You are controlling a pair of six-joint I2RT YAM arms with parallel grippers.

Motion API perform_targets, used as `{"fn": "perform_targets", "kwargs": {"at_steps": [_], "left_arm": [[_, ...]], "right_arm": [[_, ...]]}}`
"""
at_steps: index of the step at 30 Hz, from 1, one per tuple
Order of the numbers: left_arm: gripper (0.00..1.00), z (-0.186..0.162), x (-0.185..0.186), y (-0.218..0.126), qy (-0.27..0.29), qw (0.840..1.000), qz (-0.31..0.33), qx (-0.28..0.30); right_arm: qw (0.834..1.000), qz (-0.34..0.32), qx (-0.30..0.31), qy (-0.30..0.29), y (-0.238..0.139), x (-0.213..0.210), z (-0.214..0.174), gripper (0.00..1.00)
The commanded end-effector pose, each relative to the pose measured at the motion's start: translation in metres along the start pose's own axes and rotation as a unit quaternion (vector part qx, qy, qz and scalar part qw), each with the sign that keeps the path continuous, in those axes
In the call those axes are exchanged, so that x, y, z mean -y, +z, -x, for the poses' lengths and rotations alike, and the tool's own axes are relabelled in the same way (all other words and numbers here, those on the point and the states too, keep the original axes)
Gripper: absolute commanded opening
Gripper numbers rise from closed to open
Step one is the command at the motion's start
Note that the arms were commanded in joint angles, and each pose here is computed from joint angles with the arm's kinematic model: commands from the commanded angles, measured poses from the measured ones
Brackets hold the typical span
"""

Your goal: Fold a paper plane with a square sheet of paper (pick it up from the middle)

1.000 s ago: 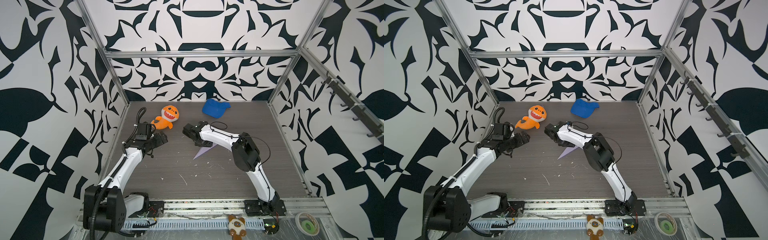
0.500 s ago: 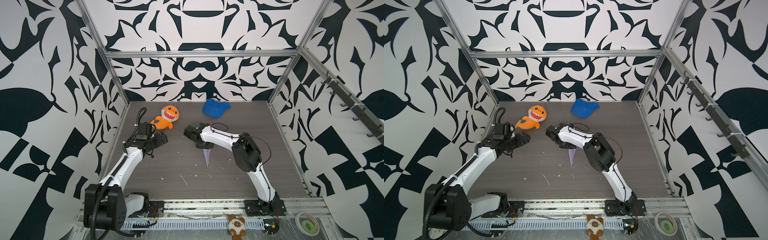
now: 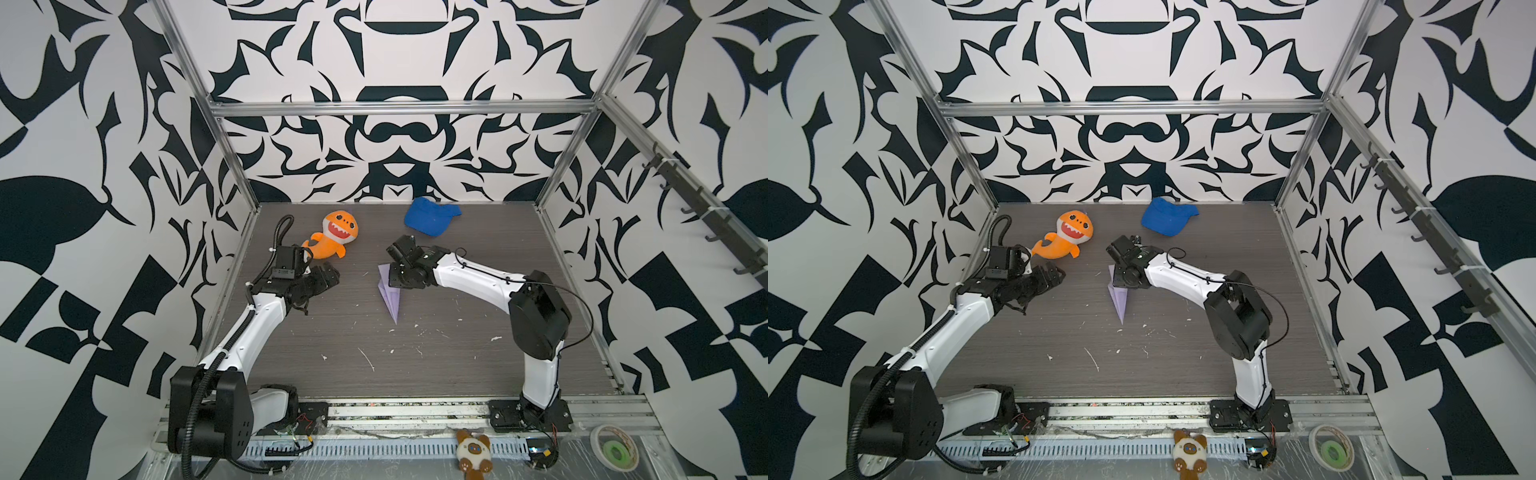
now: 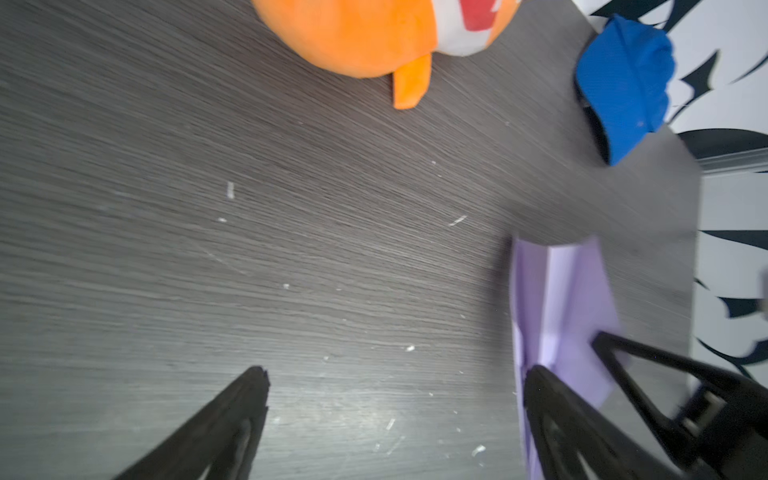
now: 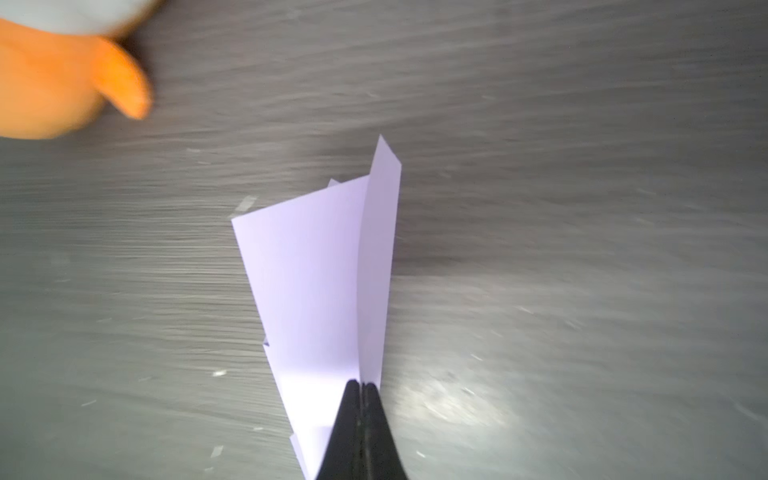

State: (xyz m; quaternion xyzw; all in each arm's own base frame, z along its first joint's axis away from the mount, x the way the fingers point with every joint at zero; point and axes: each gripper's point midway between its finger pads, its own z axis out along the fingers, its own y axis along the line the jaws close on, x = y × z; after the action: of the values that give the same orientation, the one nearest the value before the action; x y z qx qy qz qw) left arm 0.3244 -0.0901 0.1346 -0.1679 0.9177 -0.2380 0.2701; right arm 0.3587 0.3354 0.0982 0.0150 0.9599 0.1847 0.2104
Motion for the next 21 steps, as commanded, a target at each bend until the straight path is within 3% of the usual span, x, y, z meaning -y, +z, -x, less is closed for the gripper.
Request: {"fn": "perform_targets", "kwargs": {"at_steps": [1, 6, 9, 17, 21], "left_arm": [[1.0, 0.003, 0.026, -0.003, -0.022, 0.997, -0.069, -0.006], [0.99, -0.005, 0.049, 0.004, -0.06, 0.988, -0.137, -0.032], [0.91, -0.016, 0.066, 0.01, -0.053, 0.986, -0.15, -0.047], [0.86, -0.051, 0.074, 0.049, -0.083, 0.984, -0.128, -0.09], [0.75, -0.063, 0.077, 0.063, -0.081, 0.986, -0.107, -0.098]], "right_arm": [[0.988, 0.152, 0.022, -0.027, -0.008, -0.056, 0.016, 0.0], [0.981, 0.195, 0.019, -0.015, 0.009, -0.054, 0.005, 0.0], [0.978, 0.205, 0.024, -0.006, 0.016, -0.048, 0.001, 0.0], [0.978, 0.208, 0.017, 0.012, 0.025, -0.029, -0.011, 0.0], [0.977, 0.211, 0.011, 0.021, 0.029, -0.022, -0.016, 0.0]]}}
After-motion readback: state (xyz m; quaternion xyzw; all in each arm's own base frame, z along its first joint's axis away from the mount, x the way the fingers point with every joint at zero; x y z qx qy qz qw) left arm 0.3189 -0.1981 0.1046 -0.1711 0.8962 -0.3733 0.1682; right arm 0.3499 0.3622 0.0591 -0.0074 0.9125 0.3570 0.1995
